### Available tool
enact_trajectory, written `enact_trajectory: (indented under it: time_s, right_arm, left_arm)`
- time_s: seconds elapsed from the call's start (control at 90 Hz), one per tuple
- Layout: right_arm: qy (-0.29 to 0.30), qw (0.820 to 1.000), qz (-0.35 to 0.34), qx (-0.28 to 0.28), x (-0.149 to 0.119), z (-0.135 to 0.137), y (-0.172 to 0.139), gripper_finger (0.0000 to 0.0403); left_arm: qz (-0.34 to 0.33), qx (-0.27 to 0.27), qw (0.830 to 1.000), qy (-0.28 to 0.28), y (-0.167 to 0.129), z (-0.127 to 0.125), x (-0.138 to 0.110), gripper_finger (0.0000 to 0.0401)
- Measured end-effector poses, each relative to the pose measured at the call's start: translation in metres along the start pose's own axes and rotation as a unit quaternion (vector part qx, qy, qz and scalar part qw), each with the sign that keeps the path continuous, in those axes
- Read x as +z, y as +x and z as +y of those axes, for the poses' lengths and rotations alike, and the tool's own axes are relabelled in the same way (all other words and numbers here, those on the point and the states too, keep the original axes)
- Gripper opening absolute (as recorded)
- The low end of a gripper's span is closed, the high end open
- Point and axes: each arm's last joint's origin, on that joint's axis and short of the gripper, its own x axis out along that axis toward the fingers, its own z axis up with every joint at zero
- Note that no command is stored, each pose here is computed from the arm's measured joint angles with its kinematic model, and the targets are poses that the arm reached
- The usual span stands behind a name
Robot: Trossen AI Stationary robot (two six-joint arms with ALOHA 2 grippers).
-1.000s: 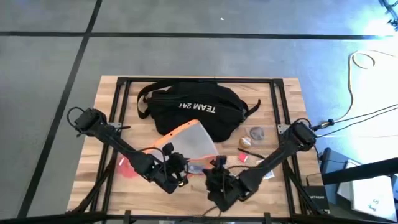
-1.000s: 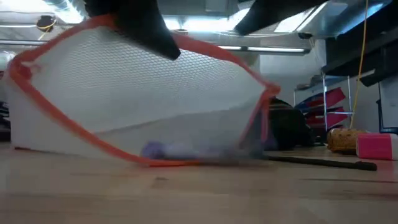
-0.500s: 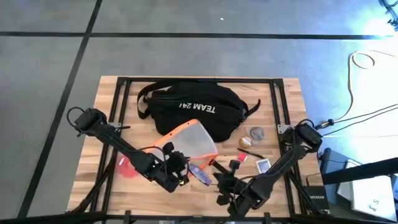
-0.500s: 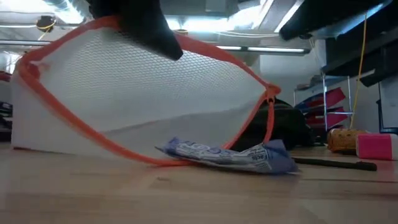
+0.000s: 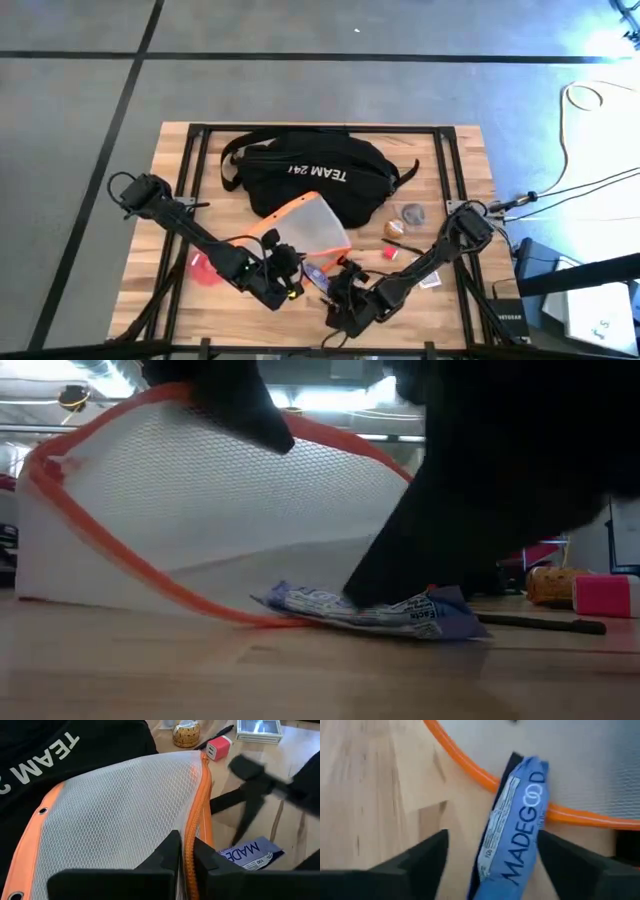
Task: Unpack backpack
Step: Remove the chocolate bar from the white zip bag
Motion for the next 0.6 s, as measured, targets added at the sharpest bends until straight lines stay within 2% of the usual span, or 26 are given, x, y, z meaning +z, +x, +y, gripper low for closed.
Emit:
enact_trajectory:
  time_s: [0.122,0.267,0.4,0.6]
  right_arm:
    - [0.008,1.0,0.008,-0.023,-0.004,-0.008,0.02,0.0347]
    - [0.019,0.999,0.012,-0.031,-0.005,-0.012,0.03,0.0349]
    - [-0.004,1.0,0.017,-0.022,-0.005,-0.01,0.027,0.0309]
    - [-0.035,0.999,0.034,-0.015,-0.01,-0.007,0.021,0.0206]
  left_arm:
    - [0.0,0.0,1.0,0.0,0.0,0.0,0.0,0.0]
    - [0.0,0.0,1.0,0.001,0.0,0.0,0.0,0.0]
    - [0.001,0.001,1.0,0.004,0.0,0.0,0.0,0.0]
    - [0.001,0.001,1.0,0.004,0.0,0.0,0.0,0.0]
